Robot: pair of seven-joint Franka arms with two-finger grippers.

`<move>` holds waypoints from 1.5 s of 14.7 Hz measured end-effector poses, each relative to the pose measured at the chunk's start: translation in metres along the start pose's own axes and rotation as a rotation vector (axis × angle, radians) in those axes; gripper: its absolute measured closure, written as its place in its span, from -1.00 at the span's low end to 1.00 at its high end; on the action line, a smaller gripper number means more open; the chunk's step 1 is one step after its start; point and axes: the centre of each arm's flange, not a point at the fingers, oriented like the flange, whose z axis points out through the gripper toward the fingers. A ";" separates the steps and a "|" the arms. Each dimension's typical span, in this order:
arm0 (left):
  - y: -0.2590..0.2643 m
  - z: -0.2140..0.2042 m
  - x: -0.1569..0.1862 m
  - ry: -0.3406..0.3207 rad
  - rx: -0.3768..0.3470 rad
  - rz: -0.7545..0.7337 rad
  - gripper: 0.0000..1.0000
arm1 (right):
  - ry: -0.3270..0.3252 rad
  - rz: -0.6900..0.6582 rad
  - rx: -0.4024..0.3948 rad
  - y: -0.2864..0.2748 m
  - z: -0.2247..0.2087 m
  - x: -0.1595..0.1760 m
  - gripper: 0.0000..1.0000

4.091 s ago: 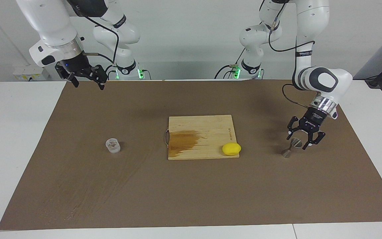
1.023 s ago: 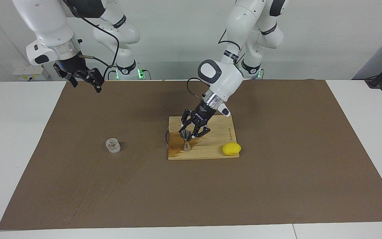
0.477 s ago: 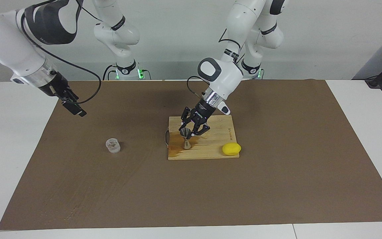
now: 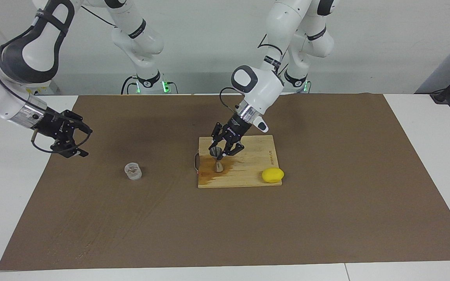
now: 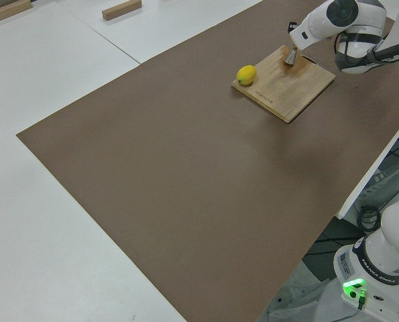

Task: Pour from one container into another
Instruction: 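Lower the metal cup onto the board while the right gripper reaches the glass, then withdraw the left gripper while the right gripper grasps the glass cup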

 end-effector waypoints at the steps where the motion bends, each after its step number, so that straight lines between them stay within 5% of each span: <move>1: -0.001 0.000 0.000 0.002 0.001 0.004 -0.01 | -0.022 0.028 0.015 0.002 0.006 0.012 -1.00; 3: 0.000 0.000 0.001 0.004 -0.001 0.010 -0.14 | -0.060 0.077 0.049 0.003 0.020 0.032 -1.00; 7: 0.005 -0.002 0.000 0.004 -0.009 0.019 -0.97 | -0.134 0.191 0.077 0.010 0.055 0.059 -1.00; 15: 0.080 -0.101 -0.053 -0.113 -0.007 0.094 -1.00 | -0.256 0.258 0.093 0.011 0.152 0.109 -1.00; 22: 0.209 -0.192 -0.035 0.137 -0.208 0.453 -1.00 | -0.328 0.232 0.101 0.019 0.225 0.080 -1.00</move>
